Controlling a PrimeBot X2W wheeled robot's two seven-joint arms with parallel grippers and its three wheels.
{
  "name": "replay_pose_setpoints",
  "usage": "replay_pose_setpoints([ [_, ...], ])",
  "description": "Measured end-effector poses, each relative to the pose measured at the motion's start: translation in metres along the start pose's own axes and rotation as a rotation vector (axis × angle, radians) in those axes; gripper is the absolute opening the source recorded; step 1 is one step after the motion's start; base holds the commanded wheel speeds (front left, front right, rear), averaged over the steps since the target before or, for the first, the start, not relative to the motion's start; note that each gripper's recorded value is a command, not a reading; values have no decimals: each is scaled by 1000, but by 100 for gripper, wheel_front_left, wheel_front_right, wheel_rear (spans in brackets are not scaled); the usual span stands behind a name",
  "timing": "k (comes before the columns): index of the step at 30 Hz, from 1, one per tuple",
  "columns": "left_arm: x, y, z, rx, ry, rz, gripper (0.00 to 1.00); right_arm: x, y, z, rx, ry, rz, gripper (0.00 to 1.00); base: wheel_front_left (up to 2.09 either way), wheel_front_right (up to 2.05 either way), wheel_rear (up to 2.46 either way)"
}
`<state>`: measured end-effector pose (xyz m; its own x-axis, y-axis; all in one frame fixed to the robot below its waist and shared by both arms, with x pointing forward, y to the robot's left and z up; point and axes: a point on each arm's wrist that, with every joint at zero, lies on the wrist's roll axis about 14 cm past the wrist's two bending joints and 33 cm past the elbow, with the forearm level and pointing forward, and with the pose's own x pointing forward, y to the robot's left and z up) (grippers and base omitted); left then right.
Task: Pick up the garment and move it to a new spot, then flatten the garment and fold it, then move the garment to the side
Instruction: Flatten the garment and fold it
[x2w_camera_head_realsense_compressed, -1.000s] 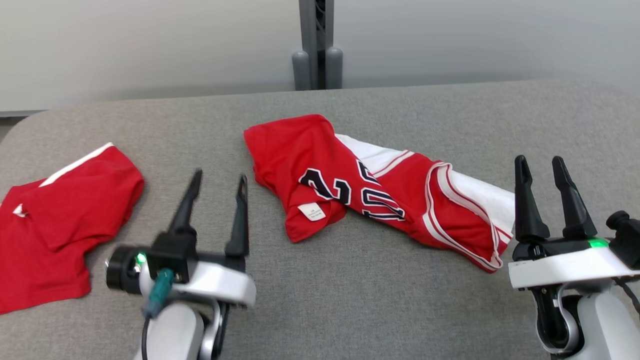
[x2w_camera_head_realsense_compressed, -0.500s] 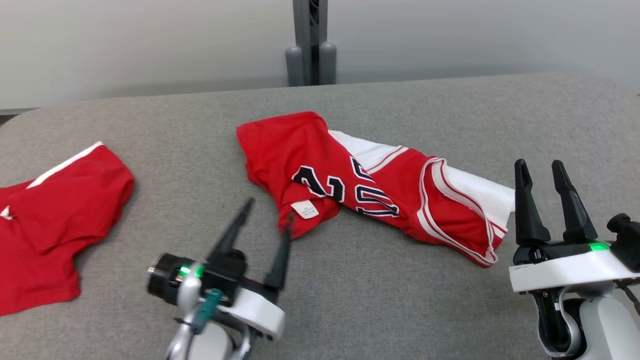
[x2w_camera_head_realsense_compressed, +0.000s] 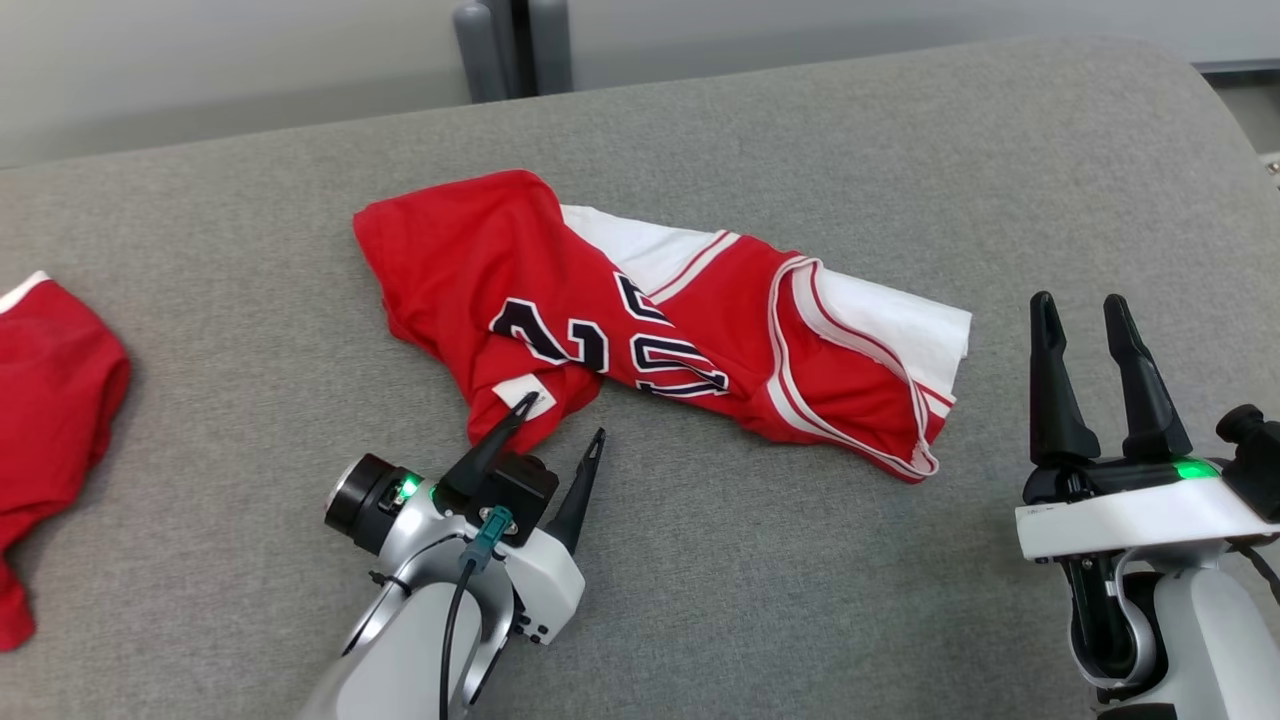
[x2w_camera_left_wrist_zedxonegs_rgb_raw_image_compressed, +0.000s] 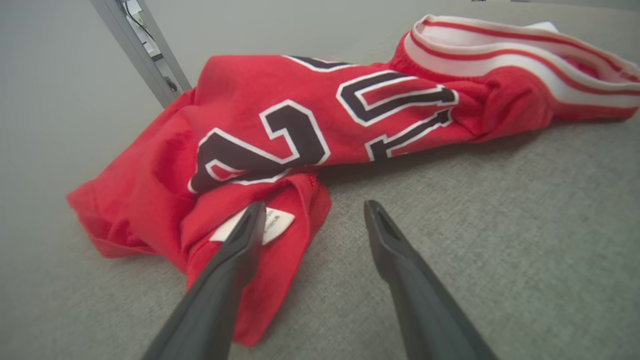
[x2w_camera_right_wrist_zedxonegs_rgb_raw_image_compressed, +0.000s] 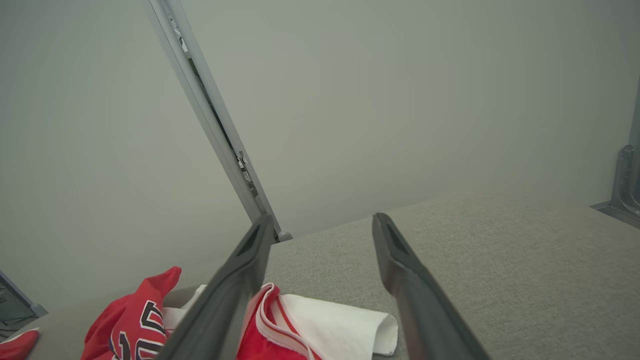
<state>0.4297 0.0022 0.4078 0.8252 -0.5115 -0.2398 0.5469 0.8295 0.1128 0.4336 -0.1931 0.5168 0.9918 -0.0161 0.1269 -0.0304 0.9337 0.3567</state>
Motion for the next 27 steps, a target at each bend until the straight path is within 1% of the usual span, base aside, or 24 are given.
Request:
replay_pose_setpoints([
  [5, 12, 0, -15, 11, 48, -8, 100, 0, -10, -2, -8, 1, -27, 100, 0, 0, 0],
  [6, 13, 1, -18, 11, 56, -7, 88, -1, -11, -3, -8, 3, -29, 100, 0, 0, 0],
  [7, 13, 1, -19, 9, 59, -5, 2, -1, -12, -4, -8, 5, -31, 100, 0, 0, 0],
  [8, 14, 2, -20, 6, 61, -4, 0, -1, -12, -5, -8, 7, -32, 100, 0, 0, 0],
  [10, 12, 4, -21, 9, 67, 0, 0, 0, -11, -6, -6, 11, -30, 100, 0, 0, 0],
  [15, 9, 14, -8, 20, 29, 36, 0, 3, -3, -8, 2, 12, -10, 100, 0, 0, 0],
  [20, -2, 28, 29, 72, -87, 87, 0, 4, 9, -5, 14, 3, 20, 100, 0, 0, 0],
  [27, -40, 63, 80, 188, -249, 195, 0, 4, 37, -2, 38, -2, 93, 100, 0, 0, 0],
])
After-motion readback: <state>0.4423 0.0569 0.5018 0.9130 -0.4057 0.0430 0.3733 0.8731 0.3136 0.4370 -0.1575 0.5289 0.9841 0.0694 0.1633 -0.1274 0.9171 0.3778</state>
